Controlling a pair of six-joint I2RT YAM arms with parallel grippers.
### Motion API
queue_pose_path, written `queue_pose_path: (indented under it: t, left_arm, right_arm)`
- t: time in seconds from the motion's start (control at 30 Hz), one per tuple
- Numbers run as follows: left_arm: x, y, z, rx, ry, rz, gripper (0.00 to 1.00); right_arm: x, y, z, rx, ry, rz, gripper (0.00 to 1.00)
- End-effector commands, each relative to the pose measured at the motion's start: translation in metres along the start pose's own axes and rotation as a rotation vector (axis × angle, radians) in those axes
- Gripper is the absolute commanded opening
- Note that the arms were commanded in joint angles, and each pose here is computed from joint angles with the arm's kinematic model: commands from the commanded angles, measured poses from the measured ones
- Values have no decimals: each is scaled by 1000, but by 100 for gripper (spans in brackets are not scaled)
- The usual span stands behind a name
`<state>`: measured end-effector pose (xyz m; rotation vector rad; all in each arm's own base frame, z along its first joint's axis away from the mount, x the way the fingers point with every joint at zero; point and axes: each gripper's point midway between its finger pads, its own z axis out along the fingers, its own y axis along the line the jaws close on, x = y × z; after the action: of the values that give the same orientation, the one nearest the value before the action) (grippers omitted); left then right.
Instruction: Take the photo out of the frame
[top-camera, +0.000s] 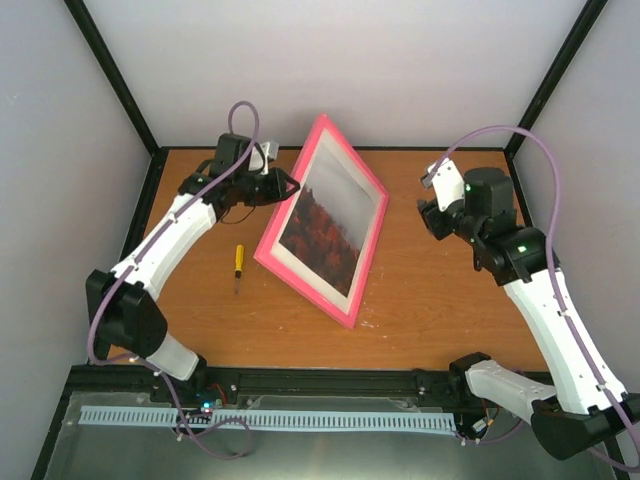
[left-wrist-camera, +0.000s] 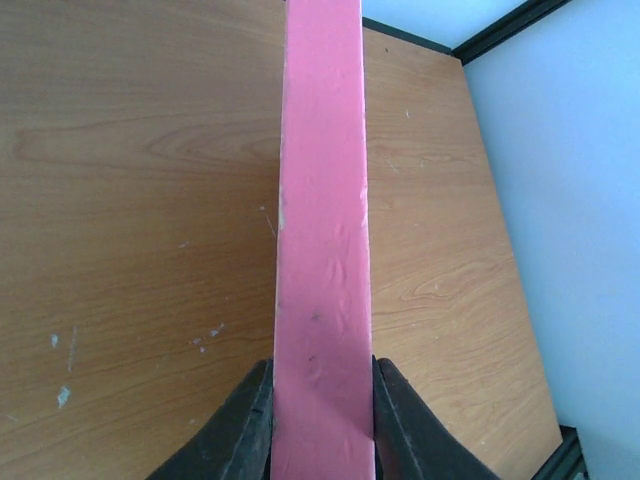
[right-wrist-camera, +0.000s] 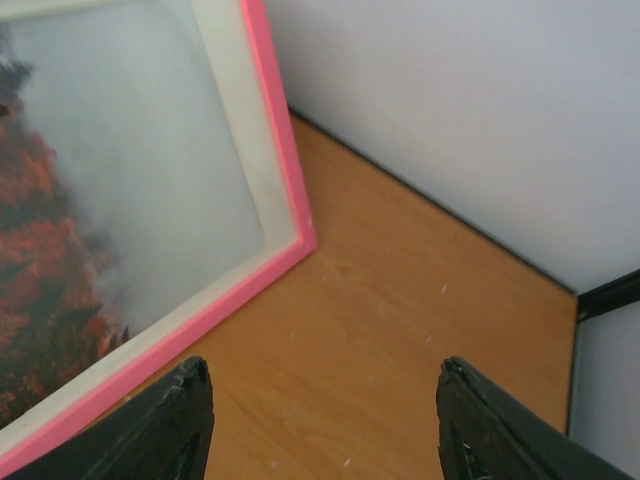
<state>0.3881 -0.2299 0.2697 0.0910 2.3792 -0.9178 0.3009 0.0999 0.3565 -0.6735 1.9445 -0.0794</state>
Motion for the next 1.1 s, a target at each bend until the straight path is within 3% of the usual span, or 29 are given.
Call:
queue_pose_path:
  t: [0.0,0.4,0.63,0.93,1.07]
  left_arm:
    - [-9,-16,-14,104,-128,-8,1]
    - [63,40,-7,135,-241,-226,1]
    - [108,73,4,137,-247,-349,1]
    - [140,106,13,57,-234,-399,1]
    - [164,122,18,1,-182,-410,13]
  right_arm:
    - [26,13,29,-64,18,64,59]
    - [117,64,104,-343,145,215,58]
    - [141,77,120,-398,230,231,59]
    - [163,93,136,-467,318,258,59]
    - [171,98,141,-496,353,264,59]
